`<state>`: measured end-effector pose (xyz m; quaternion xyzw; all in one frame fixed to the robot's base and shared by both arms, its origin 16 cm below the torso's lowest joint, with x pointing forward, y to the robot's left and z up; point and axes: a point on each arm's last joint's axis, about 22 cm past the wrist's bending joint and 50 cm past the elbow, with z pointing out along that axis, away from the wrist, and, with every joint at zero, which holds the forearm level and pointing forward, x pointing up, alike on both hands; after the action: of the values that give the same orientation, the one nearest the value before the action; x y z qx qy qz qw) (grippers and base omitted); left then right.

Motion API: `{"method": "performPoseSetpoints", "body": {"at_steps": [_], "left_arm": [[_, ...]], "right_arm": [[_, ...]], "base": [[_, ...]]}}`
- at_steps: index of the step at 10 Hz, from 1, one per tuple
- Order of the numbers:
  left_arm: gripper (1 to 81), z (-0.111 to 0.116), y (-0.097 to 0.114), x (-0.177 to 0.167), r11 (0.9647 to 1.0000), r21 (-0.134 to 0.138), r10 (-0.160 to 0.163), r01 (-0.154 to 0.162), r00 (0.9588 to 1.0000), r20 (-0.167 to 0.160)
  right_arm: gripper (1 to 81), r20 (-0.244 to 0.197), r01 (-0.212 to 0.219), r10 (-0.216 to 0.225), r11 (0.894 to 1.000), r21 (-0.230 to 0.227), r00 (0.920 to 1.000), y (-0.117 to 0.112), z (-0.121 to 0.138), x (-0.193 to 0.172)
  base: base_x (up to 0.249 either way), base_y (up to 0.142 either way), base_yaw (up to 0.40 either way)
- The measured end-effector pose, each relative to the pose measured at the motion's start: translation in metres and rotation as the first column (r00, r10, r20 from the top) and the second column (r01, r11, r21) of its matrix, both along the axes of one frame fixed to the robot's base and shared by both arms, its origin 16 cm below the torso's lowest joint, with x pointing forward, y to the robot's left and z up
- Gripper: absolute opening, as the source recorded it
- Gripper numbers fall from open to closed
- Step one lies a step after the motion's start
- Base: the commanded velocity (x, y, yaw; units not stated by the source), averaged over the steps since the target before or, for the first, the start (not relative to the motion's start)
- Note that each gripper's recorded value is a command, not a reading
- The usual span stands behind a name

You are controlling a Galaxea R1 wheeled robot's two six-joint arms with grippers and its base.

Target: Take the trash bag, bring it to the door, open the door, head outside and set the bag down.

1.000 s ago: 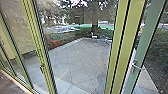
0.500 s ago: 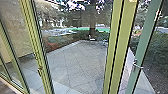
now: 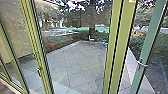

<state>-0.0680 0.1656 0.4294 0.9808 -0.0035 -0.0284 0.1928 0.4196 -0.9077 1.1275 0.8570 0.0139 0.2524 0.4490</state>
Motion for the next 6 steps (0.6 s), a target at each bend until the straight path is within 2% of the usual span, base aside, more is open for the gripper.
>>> {"method": "performPoseSetpoints", "body": {"at_steps": [1, 3, 6], "left_arm": [[1.0, 0.0, 0.0, 0.0, 1.0, 0.0, 0.0, 0.0, 1.0, -0.001], [1.0, 0.0, 0.0, 0.0, 1.0, 0.0, 0.0, 0.0, 1.0, 0.0], [1.0, 0.0, 0.0, 0.0, 1.0, 0.0, -0.001, 0.001, 1.0, -0.001]], "right_arm": [[81.1, -0.004, -0.005, 0.005, 1.0, -0.02, 1.0, -0.01, -0.004, -0.007], [81.1, -0.058, 0.012, -0.014, 0.999, -0.05, 0.9982, -0.029, -0.024, -0.032], [81.1, -0.09, -0.013, 0.004, 0.994, -0.107, 0.9959, -0.053, -0.038, -0.056]], "base": [[0.0, 0.0, 0.0], [0.0, 0.0, 0.0], [0.0, 0.0, 0.0]]}}
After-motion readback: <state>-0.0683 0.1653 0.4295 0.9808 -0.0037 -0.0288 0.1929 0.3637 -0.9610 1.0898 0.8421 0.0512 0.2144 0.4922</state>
